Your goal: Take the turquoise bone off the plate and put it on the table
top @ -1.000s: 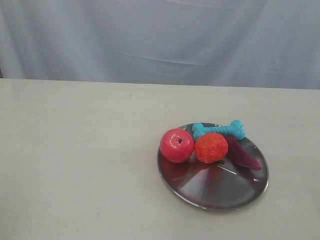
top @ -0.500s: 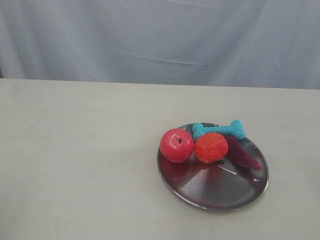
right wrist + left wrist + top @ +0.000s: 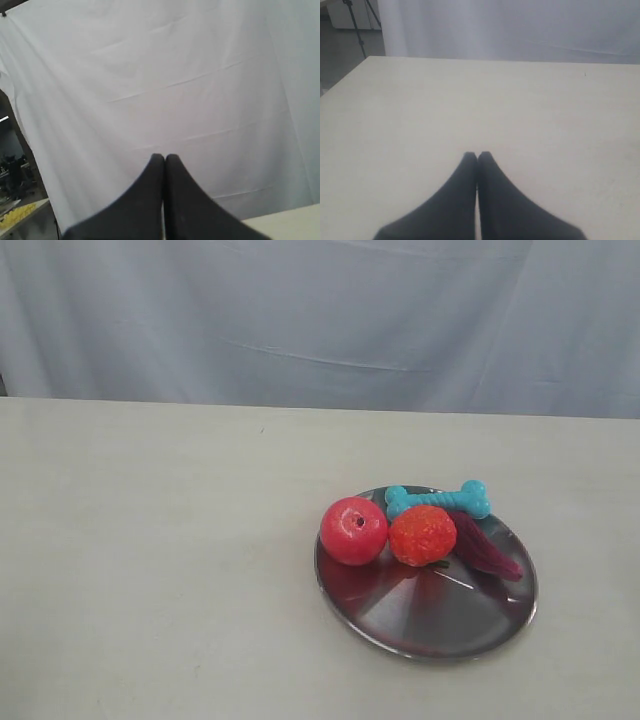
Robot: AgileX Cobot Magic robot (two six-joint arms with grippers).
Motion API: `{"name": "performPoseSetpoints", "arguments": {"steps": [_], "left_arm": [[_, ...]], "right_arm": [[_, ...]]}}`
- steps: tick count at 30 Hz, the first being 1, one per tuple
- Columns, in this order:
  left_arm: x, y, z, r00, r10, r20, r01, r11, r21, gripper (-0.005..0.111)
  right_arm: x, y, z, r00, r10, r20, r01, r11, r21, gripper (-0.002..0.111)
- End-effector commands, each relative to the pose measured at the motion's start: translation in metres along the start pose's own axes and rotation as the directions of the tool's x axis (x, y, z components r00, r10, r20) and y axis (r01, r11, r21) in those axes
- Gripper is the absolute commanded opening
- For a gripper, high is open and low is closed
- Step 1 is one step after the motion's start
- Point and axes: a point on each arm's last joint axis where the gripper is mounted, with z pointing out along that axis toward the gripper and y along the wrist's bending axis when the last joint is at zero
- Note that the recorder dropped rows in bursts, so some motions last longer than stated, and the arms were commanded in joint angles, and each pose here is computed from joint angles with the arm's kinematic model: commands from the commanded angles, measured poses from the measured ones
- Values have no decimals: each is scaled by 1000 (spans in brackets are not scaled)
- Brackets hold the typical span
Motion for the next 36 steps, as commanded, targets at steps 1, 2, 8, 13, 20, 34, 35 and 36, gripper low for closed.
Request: {"name": "performPoseSetpoints", "arguments": {"steps": [1, 2, 8, 13, 20, 34, 35, 36], "left_arm": [[0, 0, 0, 1000, -9, 4, 9, 1000, -3, 0], [0, 0, 0, 1000, -9, 4, 9, 1000, -3, 0], [0, 0, 0, 1000, -9, 4, 9, 1000, -3, 0], [0, 0, 0, 1000, -6, 4, 6, 1000, -4, 0], [0, 0, 0, 1000, -6, 4, 6, 1000, -4, 0], [0, 0, 0, 1000, -6, 4, 6, 1000, -4, 0], [0, 0, 0, 1000, -6, 4, 6, 1000, -4, 0], [0, 0, 0, 1000, -6, 4, 6, 1000, -4, 0]], "right_arm": [[-23, 18, 52, 991, -55, -122, 54, 998, -14, 0], [-24, 23, 62, 987, -76, -143, 72, 997, -33, 0], [-31, 44, 137, 895, -248, -370, 250, 967, -43, 0], [-31, 43, 190, 668, -462, -583, 512, 854, -91, 0], [-14, 43, 253, 333, -605, -723, 639, 709, -299, 0], [100, -27, 340, 7, -498, -867, 420, 789, -449, 0], [110, -31, 341, -25, -509, -861, 402, 783, -475, 0], [116, -33, 342, -53, -527, -848, 387, 772, -504, 0]]}}
